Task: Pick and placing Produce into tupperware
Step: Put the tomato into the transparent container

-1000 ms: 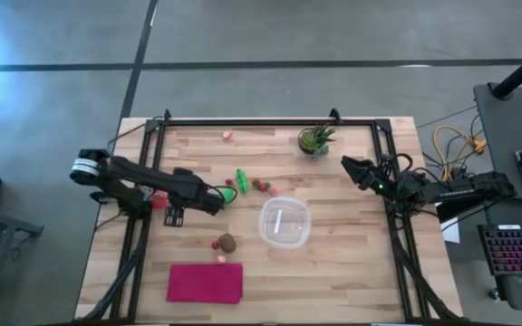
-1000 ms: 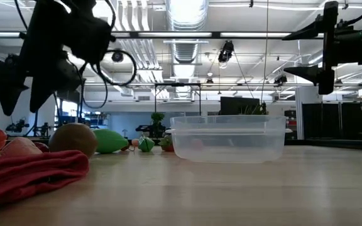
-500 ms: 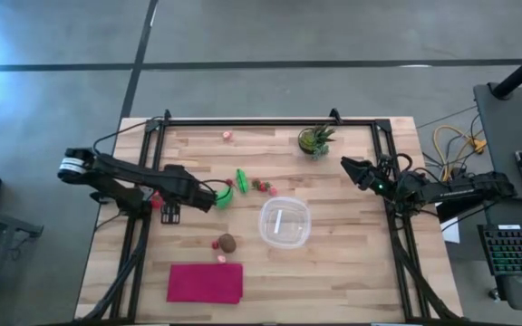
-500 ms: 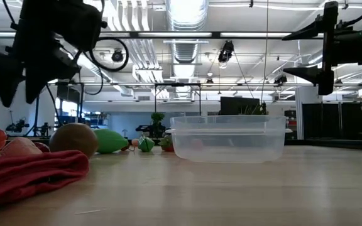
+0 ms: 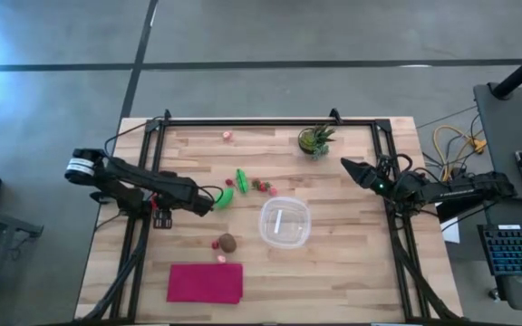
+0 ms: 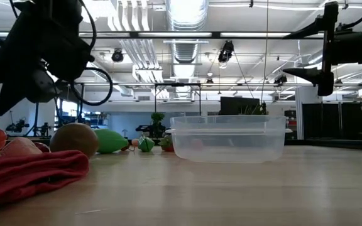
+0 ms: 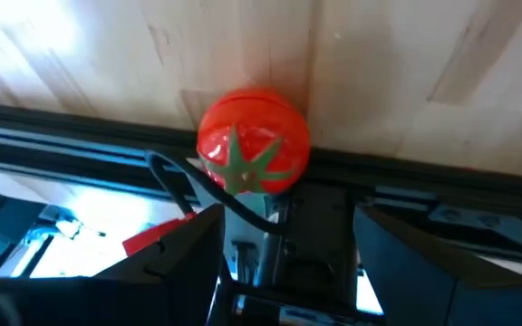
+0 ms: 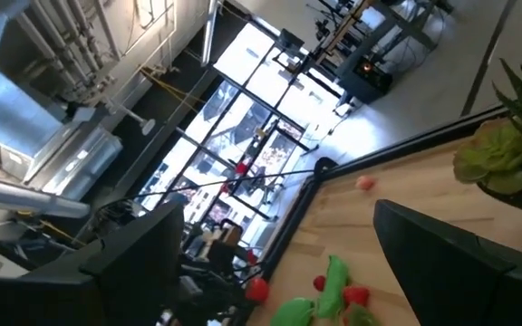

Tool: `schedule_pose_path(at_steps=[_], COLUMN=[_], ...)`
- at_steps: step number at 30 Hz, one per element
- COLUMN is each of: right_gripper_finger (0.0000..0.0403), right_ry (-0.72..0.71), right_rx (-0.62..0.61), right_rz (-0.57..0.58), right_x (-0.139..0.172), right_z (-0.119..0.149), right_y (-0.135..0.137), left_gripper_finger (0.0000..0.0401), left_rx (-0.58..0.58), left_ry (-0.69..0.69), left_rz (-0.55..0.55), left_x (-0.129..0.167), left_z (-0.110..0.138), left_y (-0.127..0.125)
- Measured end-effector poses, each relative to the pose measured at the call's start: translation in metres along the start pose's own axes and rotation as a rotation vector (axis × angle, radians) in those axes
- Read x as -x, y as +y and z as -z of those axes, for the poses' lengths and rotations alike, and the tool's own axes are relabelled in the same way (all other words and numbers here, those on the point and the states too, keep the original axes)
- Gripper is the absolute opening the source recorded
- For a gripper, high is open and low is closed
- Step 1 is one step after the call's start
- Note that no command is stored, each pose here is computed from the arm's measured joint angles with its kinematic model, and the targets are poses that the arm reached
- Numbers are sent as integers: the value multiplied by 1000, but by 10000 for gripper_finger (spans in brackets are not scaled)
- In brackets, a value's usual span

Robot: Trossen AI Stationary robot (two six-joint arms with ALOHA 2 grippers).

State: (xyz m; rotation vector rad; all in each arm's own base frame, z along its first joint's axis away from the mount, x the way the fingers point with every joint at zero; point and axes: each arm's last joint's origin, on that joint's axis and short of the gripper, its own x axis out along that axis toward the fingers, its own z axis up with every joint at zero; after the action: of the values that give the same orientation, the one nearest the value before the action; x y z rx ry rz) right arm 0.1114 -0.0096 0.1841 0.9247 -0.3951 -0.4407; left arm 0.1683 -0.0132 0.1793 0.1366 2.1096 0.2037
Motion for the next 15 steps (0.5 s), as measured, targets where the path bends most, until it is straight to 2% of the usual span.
schedule_pose_path(at_steps=[7,15], right_gripper_finger=[352,352], right_ry=[39,66], right_rx=[-45,-68], right_rz=[-29,-33], right_x=[0,-1], right_z=[1,3], right_y=[1,0], left_gripper_finger=[230,230], left_rx=[17,39], left_ry=[-72,-52], left_rz=[8,3], left_x=[-9,-18], left_z=[-1,0], left_y=[-1,-2])
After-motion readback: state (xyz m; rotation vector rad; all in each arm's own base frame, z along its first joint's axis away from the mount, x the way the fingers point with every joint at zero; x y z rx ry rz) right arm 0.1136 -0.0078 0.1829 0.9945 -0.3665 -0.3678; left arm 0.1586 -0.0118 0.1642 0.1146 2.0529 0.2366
